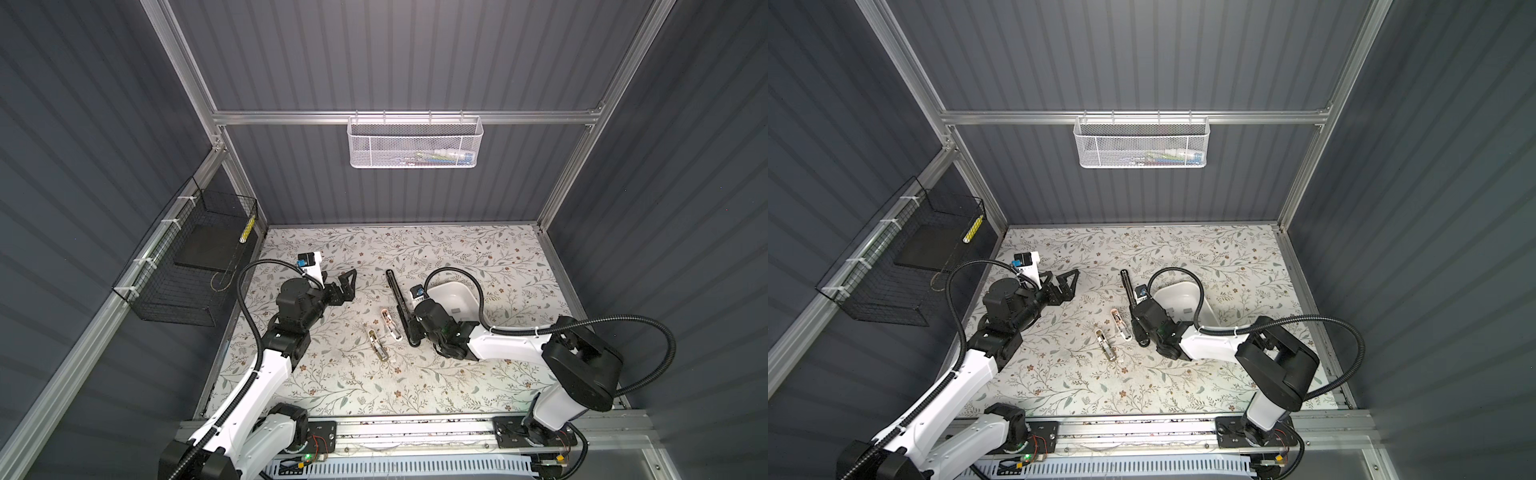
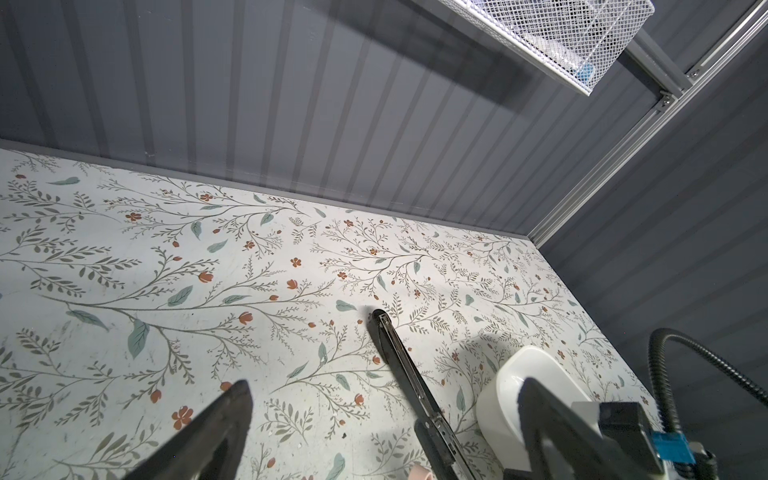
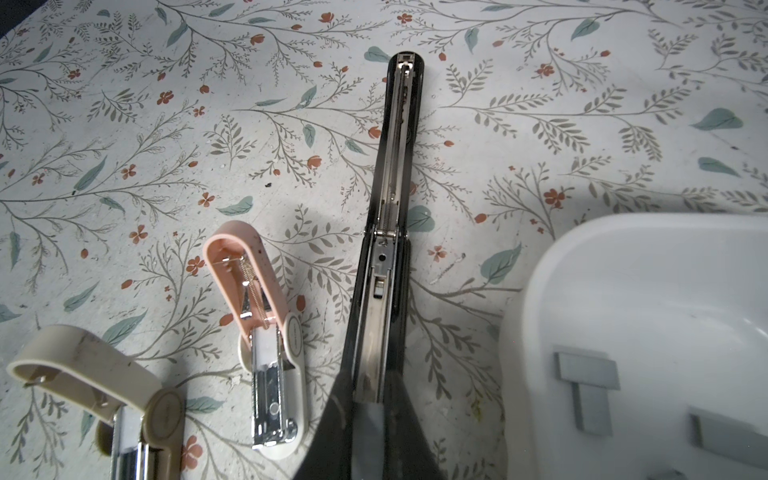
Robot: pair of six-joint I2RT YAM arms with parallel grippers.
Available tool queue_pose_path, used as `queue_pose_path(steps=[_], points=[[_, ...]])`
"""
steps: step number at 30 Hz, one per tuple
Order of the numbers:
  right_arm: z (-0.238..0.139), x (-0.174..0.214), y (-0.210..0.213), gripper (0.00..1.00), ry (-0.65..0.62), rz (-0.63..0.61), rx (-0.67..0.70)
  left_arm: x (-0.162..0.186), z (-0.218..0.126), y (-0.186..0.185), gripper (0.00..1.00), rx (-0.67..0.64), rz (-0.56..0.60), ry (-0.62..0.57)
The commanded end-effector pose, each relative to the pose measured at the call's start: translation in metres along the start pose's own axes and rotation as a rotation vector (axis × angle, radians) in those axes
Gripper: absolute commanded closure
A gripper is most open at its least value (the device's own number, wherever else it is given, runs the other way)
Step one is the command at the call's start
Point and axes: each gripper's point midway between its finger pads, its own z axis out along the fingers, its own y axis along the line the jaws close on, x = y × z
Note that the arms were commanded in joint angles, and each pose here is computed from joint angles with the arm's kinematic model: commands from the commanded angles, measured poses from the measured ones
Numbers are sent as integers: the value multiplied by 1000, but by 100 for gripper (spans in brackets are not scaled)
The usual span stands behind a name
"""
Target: Load the staples into the stapler
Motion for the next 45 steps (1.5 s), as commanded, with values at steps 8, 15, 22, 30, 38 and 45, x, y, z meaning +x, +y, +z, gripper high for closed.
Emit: queue_pose_path(steps=[8,15,22,30,38,45], points=[[7,2,3,99,13,9,15,-2,-4,-5,0,26,0,-9],[8,3,3,99,18,10,17,-2,-4,-6,0,27,1,-10],[6,3,4,99,17,10,10,-1,-4,-5,0,27,-1,-7],[8,6,4,99,24,6,16,-1,-4,-5,0,28,-1,-9],[10,8,4,99,30,5,17,-1,-5,-6,0,28,-3,-10],[11,12,3,99,39,6,18,-1,-5,-6,0,28,-4,-10]])
